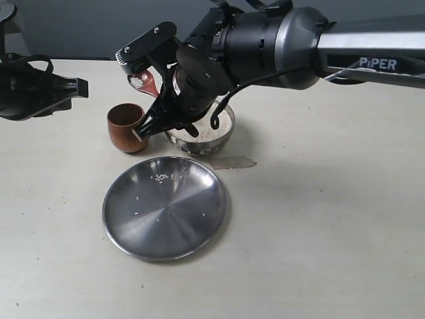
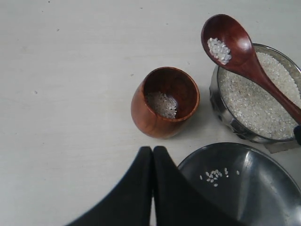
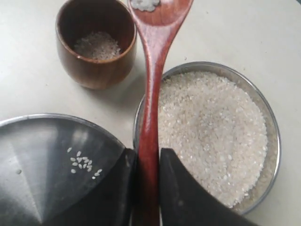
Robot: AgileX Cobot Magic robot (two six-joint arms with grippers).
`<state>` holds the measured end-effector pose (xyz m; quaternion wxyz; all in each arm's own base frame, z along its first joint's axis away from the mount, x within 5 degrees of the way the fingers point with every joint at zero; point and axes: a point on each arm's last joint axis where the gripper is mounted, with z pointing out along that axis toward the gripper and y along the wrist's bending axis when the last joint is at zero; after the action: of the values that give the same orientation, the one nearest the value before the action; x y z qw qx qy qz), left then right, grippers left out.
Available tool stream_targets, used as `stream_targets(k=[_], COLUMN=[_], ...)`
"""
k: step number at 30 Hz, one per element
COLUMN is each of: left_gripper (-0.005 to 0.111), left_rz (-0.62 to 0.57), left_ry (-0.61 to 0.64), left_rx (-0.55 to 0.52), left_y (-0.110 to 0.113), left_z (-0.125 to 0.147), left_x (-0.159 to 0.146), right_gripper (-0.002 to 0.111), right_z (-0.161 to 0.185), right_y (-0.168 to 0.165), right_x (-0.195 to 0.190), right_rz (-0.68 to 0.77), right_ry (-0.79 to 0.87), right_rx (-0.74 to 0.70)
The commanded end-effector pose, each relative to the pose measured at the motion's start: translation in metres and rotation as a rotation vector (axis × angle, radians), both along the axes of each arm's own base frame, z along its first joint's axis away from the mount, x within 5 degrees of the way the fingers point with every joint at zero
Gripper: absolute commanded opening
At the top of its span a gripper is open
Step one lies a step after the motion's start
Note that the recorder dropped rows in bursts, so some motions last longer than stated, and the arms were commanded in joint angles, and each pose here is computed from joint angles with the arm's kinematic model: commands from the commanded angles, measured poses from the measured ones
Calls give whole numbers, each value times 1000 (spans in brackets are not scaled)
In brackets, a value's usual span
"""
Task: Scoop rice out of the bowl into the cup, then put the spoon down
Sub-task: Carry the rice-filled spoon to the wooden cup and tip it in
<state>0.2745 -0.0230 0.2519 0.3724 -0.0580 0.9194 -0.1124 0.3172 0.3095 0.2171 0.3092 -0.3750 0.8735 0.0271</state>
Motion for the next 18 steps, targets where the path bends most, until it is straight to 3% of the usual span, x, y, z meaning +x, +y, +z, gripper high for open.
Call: stream_targets(k=[1,18], left_gripper=[0,0], left_rz=[1,1], left_ry=[-13,-13], left_rx=[4,4], left_y=[0,0], left_z=[1,1], left_x=[1,1], right_gripper=[-1,-1], right_z=[-6,-27], right_y=[7,32], right_x=[5,4], right_rz=[50,162], right_ry=[-28,-118], right_rx=[-21,-278])
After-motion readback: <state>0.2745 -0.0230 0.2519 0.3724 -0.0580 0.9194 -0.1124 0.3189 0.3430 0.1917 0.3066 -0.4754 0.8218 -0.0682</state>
